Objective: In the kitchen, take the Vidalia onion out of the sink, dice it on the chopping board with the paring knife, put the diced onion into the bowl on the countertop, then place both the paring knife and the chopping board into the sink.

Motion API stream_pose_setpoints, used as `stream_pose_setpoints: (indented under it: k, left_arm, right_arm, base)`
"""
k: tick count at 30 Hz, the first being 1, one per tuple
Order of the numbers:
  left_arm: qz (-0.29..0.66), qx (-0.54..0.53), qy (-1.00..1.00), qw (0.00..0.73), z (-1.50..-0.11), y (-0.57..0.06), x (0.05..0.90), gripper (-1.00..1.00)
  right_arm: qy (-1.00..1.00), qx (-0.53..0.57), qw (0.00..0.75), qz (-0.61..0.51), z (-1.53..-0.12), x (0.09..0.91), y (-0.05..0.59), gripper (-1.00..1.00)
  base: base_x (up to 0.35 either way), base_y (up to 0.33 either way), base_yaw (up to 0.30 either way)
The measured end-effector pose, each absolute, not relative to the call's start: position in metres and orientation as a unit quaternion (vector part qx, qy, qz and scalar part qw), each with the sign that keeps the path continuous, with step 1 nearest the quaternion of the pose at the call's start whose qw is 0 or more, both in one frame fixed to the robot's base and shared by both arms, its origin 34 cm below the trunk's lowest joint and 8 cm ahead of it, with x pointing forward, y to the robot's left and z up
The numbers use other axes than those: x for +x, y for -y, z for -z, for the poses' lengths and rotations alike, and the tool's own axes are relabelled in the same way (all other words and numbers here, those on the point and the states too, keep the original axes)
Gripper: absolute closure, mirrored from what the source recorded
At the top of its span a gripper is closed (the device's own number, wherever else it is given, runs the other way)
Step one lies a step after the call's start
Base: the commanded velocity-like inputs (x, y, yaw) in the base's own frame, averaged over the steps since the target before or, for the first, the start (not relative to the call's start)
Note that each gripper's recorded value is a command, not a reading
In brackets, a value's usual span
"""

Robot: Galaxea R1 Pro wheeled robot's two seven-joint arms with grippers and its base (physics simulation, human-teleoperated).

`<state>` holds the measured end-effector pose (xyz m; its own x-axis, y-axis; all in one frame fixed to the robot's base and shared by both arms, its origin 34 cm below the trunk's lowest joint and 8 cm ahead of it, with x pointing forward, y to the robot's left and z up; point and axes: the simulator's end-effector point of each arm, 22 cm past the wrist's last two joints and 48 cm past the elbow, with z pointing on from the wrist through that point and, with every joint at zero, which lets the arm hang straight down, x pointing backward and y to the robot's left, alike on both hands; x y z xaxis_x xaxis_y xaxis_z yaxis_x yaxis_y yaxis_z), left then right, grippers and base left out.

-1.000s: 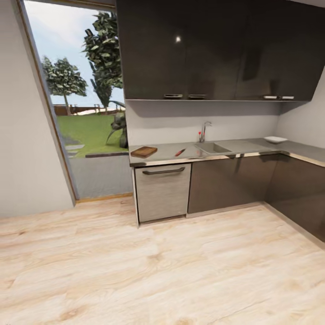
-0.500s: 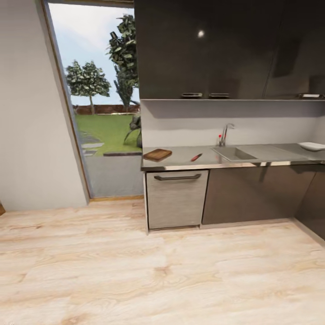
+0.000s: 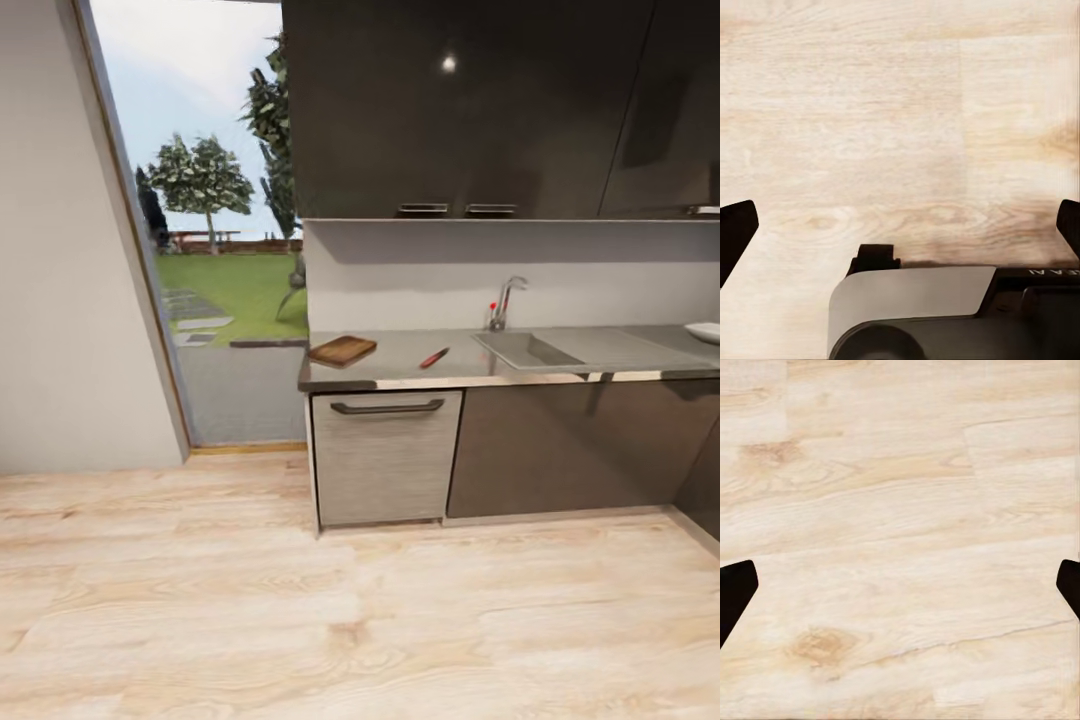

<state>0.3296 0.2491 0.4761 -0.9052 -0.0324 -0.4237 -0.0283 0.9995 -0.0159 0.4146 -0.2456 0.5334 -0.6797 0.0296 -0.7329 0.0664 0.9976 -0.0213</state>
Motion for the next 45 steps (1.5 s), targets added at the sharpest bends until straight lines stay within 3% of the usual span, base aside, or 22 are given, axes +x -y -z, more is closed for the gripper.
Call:
stream_pose_setpoints:
  k: [25,45]
  left_arm:
    - [0.004,-0.016,-0.976,0.217,-0.4759,-0.2495,0.3291,-1.00]
    - [0.004,-0.016,-0.976,0.217,-0.4759,-0.2496,0.3290,-1.00]
  right_arm:
    - [-0.916,0.026,0.399,0.023,-0.5333,0.4146,0.2455,-1.00]
    - [-0.916,0.022,0.400,0.024,-0.5334,0.4147,0.2479,-1.00]
  base:
    - [0.211,-0.211,0.008]
    - [0.307,-0.166,0.009]
